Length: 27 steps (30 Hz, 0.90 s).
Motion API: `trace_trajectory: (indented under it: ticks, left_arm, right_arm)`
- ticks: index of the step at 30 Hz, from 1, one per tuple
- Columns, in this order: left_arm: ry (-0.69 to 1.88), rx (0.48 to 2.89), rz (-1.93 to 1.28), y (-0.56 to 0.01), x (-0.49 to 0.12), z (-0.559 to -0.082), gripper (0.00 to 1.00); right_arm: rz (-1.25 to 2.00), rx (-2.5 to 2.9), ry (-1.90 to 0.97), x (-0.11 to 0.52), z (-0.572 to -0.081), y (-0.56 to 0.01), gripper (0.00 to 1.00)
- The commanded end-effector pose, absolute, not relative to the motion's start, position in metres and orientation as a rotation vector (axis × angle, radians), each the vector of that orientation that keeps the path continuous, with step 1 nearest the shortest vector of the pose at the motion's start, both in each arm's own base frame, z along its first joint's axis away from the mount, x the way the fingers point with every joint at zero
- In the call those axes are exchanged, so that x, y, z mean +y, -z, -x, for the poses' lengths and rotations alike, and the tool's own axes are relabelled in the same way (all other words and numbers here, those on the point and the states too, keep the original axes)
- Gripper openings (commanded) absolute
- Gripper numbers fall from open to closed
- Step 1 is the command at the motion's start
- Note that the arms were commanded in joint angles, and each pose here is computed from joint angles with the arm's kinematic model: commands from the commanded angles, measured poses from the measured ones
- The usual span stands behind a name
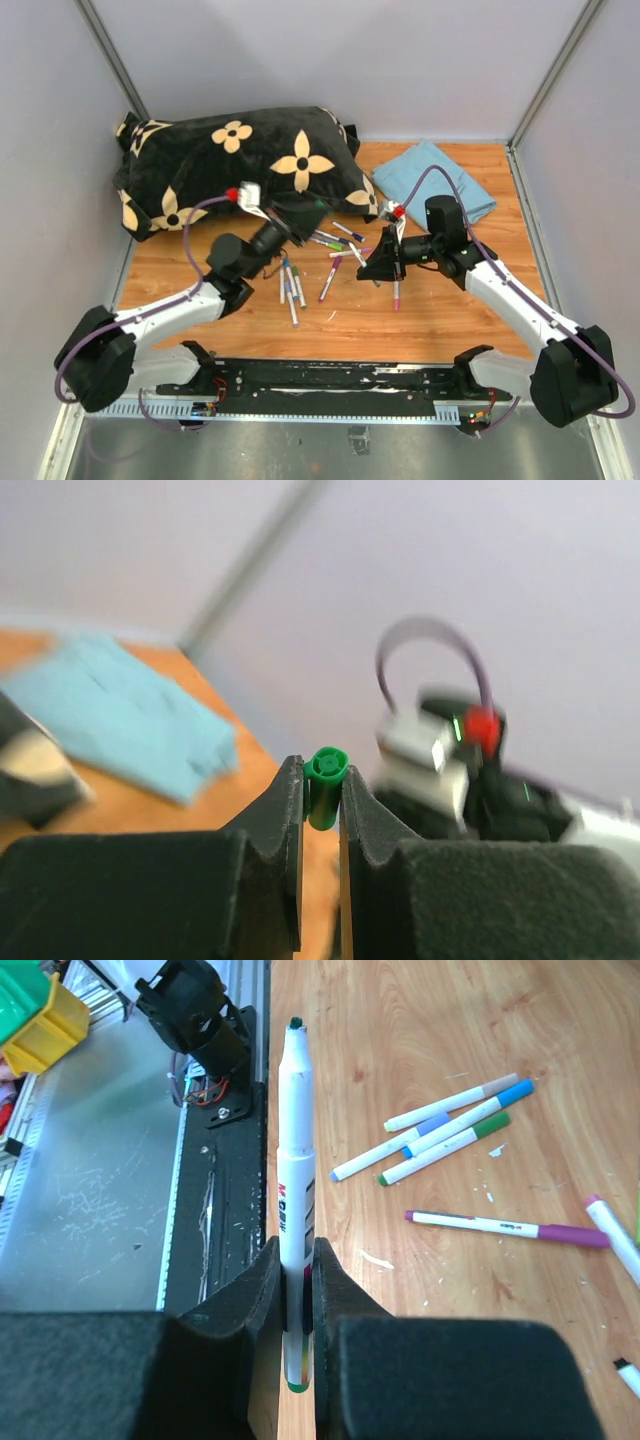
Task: Open the pen caps
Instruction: Open the pen cap from the pen, then place the pen at the center of the board.
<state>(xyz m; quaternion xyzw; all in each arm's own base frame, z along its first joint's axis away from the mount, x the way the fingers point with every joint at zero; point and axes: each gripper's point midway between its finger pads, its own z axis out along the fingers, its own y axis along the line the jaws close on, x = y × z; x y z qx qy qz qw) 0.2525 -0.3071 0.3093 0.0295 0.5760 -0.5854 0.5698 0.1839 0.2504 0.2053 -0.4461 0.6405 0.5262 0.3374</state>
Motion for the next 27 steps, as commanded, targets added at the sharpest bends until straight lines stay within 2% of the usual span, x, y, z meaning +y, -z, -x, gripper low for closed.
trace_trajectory:
  ticks: [1,4,7,16,23,27]
  left_arm:
    - [1.19,1.153,0.147,-0.381,-0.238,-0.295,0.0]
    - [1.164,1.1,0.166,-0.403,-0.223,-0.295,0.0]
    - [1.17,1.137,0.122,-0.398,-0.228,-0.289,0.0]
    - [1.089,1.466,0.171,-0.285,-0.224,-0.284,0.0]
    - [0.888,1.703,0.248,-0.22,-0.206,-0.292,0.0]
    - [0.742,1.806,0.259,-0.185,-0.19,-0.292,0.0]
  right_arm:
    - [1.198,1.649,-1.45,0.253,-0.172,-0.207,0.01]
    - [1.198,1.657,-1.451,0.253,-0.173,-0.205,0.01]
    - [1.23,1.677,-1.336,0.247,-0.18,-0.202,0.01]
    - [1.285,1.827,-0.621,0.185,-0.233,-0.181,0.11]
    - [1.251,1.996,-0.307,0.139,-0.258,-0.153,0.12]
    - [1.196,2.105,-0.259,0.118,-0.266,-0.143,0.12]
